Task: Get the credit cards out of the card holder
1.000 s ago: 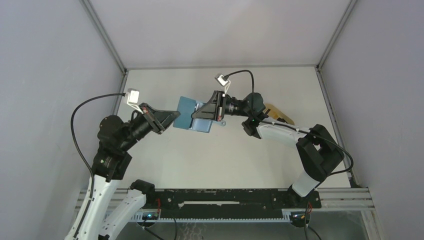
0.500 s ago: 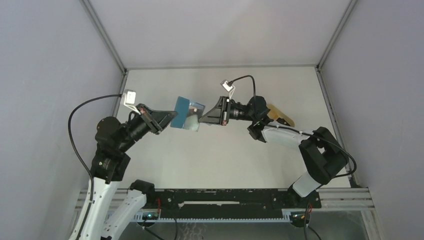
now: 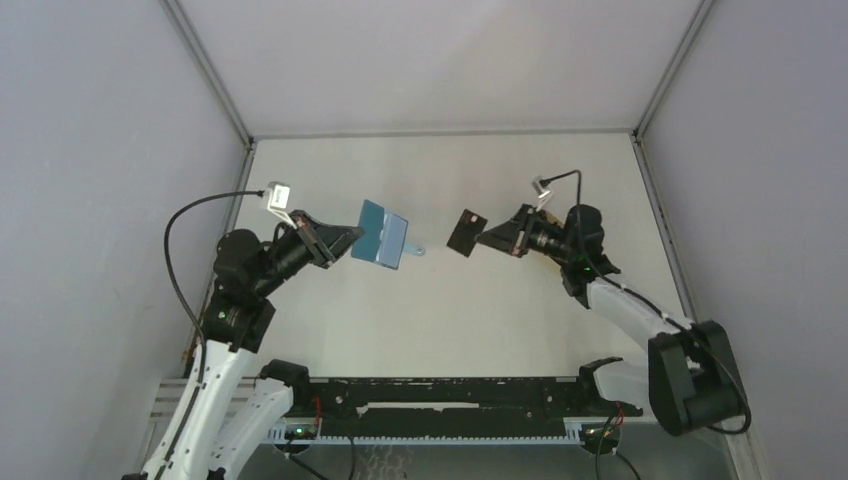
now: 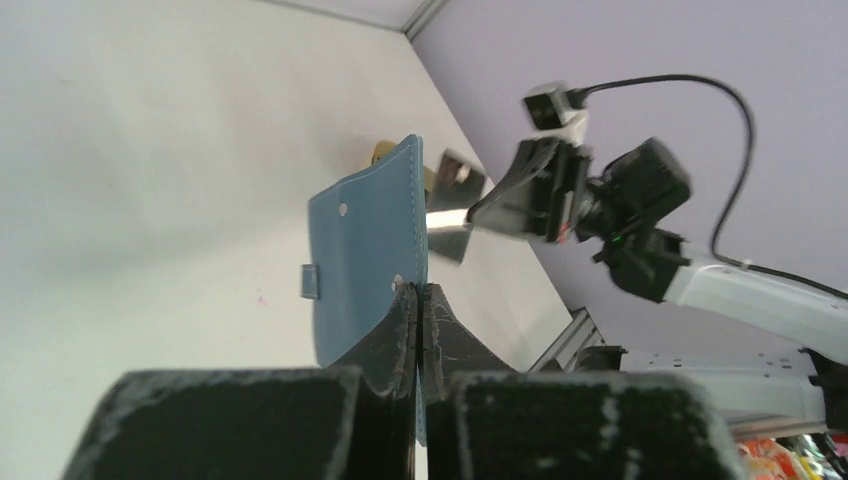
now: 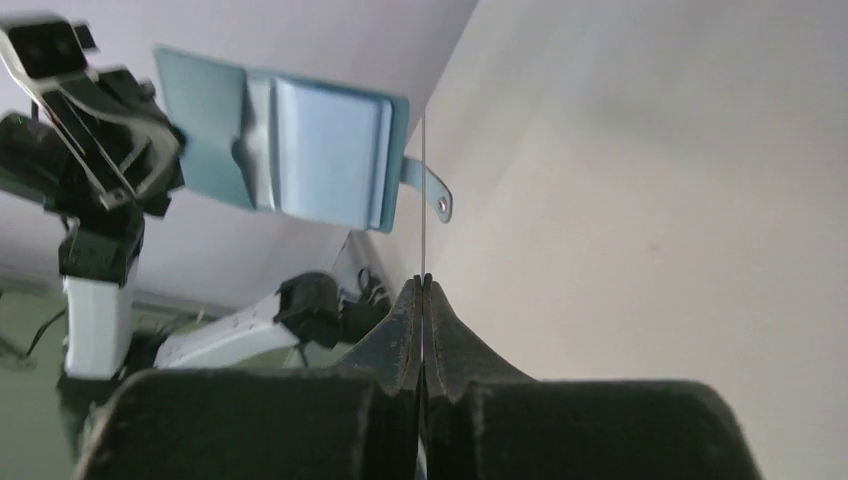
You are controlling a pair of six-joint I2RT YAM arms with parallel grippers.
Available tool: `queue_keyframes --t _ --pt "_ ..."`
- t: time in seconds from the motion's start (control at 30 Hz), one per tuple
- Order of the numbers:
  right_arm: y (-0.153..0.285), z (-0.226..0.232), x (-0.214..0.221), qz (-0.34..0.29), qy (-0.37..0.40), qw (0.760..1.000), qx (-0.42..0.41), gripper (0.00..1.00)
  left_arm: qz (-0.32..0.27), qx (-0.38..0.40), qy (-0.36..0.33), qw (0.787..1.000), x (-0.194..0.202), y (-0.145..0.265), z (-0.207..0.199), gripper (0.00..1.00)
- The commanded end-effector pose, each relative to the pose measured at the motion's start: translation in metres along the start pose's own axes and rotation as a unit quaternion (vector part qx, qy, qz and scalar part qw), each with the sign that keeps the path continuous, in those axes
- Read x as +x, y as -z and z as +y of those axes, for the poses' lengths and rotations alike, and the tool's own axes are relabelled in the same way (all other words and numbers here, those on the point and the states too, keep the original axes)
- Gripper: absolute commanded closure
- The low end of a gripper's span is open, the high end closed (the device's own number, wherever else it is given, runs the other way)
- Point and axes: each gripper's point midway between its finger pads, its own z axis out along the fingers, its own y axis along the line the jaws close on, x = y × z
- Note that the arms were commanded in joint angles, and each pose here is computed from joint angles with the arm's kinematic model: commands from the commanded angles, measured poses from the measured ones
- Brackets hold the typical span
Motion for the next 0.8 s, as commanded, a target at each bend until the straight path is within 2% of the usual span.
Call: queue_keyframes --t 0.0,0.27,0.4,0.57,0.77 --pt "0.043 -0.019 -0.032 -0.063 0.017 0.994 0.083 1.0 0.01 0.037 0.01 0.999 0.01 -0.015 0.005 1.0" --pt "0.112 -0.057 -0.062 -0.147 -0.014 0.97 0.191 1.0 0.042 0.013 0.015 0.999 0.048 -0.03 0.046 1.0" --pt "0.143 -0.083 -0.075 -0.193 -0.048 0.949 0.245 1.0 0.044 -0.002 0.032 0.999 0.058 -0.035 0.06 1.0" --pt "0.169 -0.099 -0.088 -0.242 -0.079 0.926 0.278 1.0 0.023 -0.016 0.073 0.997 0.081 -0.045 0.091 1.0" --pt "0.185 -0.112 -0.094 -0.269 -0.073 0.905 0.321 1.0 0.05 -0.032 0.077 0.995 0.102 -0.058 0.116 1.0"
